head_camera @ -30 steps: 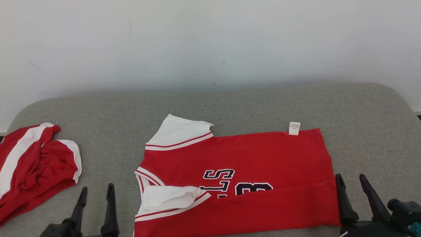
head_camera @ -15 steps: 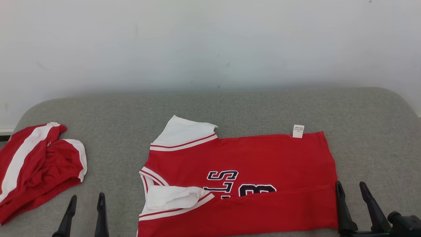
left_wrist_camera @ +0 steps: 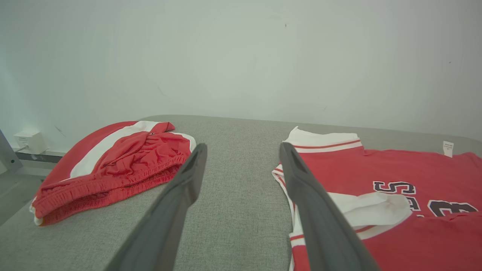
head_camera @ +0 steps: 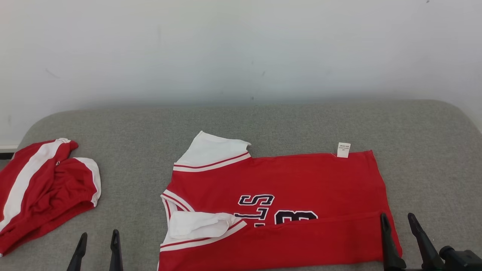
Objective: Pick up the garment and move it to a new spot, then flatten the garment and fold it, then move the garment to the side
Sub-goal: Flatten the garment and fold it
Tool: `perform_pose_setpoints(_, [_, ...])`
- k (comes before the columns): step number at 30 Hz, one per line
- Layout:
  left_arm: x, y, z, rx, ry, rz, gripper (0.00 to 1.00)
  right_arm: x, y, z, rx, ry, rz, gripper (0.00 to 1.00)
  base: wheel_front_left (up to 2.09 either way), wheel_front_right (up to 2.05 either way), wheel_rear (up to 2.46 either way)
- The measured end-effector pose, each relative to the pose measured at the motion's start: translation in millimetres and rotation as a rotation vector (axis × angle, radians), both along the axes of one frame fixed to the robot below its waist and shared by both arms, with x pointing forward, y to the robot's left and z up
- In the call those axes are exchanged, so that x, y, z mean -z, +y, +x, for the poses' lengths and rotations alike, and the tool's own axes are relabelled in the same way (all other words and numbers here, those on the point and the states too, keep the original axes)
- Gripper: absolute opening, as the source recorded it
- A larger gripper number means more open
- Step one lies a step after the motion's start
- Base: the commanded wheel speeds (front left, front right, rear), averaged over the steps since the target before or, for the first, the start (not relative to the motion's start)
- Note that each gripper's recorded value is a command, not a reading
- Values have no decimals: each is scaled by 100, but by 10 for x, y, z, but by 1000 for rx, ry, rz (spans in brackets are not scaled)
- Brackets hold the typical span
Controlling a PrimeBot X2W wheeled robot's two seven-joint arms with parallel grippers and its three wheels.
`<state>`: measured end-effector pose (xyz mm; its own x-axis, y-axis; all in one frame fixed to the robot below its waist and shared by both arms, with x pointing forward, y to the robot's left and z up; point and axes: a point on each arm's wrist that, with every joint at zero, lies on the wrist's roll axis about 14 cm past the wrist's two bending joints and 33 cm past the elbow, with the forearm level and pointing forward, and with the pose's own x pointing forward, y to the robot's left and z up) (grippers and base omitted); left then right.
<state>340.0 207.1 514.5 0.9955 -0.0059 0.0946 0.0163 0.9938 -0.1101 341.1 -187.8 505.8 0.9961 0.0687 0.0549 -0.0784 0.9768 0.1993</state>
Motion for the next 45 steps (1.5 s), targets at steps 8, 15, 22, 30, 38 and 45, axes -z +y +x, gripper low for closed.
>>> perform_pose_setpoints(8, [37, -16, 154, 30, 21, 2, 100, 35, -27, 109, -4, 26, -11, 100, 0, 0, 0])
perform_pose_setpoints(15, [-342, -92, 702, 115, -31, 62, 100, -72, -214, 496, 3, 43, -58, 100, 0, 0, 0])
perform_pose_setpoints(22, [-696, -272, 1431, 202, -65, 115, 100, -102, -330, 1044, 7, 93, -97, 100, 0, 0, 0])
perform_pose_setpoints(30, [-577, -609, 2200, 303, 27, 160, 100, 165, -491, 1588, 29, 223, -128, 100, 0, 0, 0])
perform_pose_setpoints(38, [15, -935, 2706, 399, 235, 192, 100, 568, -585, 1872, 28, 372, -178, 100, 0, 0, 0])
perform_pose_setpoints(45, [536, -1160, 2824, 473, 393, 230, 100, 820, -641, 1908, 32, 458, -191, 100, 0, 0, 0])
